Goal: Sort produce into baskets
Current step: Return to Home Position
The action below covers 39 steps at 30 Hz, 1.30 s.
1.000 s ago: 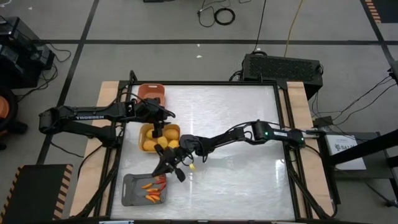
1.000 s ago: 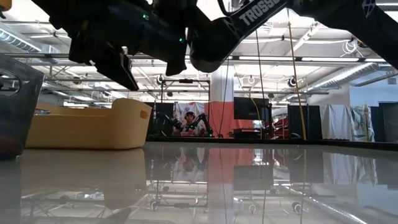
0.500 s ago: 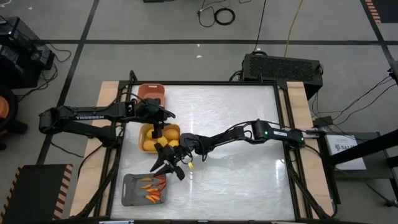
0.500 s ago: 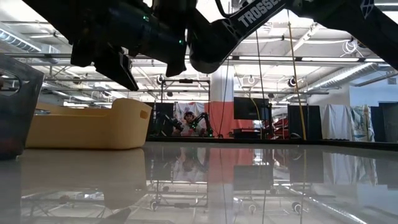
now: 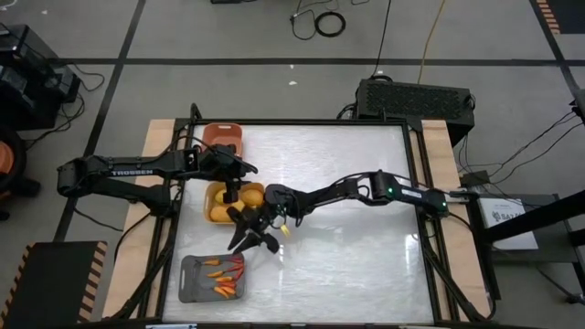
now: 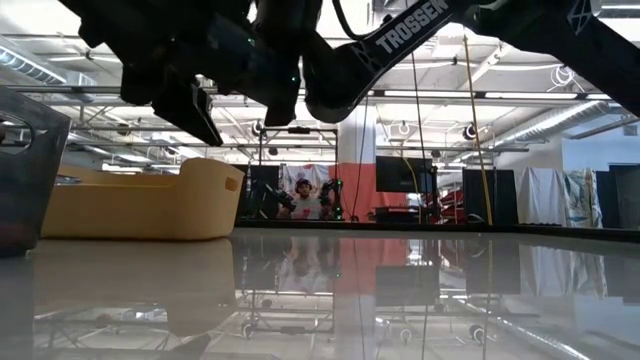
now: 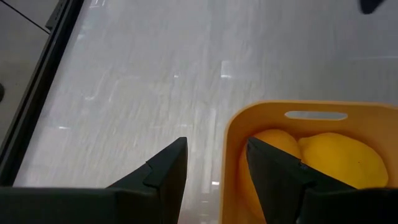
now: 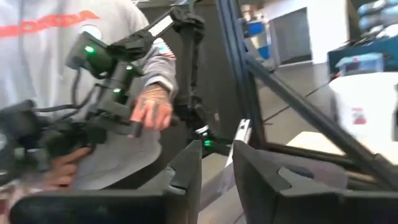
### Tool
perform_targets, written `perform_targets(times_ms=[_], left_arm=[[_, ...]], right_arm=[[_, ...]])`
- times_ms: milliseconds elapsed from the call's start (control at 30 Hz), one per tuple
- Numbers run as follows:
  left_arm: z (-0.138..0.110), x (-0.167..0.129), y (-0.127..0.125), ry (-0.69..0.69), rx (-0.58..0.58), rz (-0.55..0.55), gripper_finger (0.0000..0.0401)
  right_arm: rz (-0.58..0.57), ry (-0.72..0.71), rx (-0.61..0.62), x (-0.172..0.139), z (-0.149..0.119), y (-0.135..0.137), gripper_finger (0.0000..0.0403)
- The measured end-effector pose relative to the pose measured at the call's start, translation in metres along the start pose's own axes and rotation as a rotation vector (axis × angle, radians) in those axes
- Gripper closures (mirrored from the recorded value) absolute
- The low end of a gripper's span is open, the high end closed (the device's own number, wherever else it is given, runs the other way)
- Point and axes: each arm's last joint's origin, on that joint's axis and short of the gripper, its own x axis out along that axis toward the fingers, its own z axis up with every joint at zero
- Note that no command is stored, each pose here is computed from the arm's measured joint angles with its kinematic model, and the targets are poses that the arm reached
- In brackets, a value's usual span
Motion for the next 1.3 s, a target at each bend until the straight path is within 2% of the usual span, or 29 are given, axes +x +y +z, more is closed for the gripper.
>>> perform_targets(times_ms=[233,400,533,733,867,933,1133,1300], left_arm=[[0.0,0.0,0.0,0.0,-0.002,0.002,0.0228],[0.0,0.0,0.003,0.014,-0.052,0.077,0.0228],[0.002,-0.001,0.006,-0.011,-0.125,0.127,0.0228],[0.004,-0.001,0.007,-0.034,-0.144,0.142,0.0228],[0.011,-0.001,0.01,-0.112,-0.233,0.164,0.0228],[0.016,-0.002,0.011,-0.167,-0.281,0.165,0.0228],[0.027,-0.005,0.012,-0.292,-0.307,0.13,0.0228],[0.034,-0.006,0.006,-0.357,-0.31,0.072,0.0228]], right_arm=[[0.062,0.09,0.084,-0.016,0.016,-0.007,0.0349],[0.06,0.238,0.162,-0.031,0.036,-0.005,0.0379],[0.037,0.384,0.141,-0.045,0.051,0.01,0.04],[-0.053,0.61,0.103,-0.08,0.077,0.038,0.0402],[-0.112,0.764,0.112,-0.101,0.09,0.059,0.0402],[-0.14,0.847,0.137,-0.111,0.095,0.07,0.0402],[-0.254,1.096,0.196,-0.137,0.104,0.091,0.0403],[-0.295,1.185,0.275,-0.157,0.11,0.104,0.0403]])
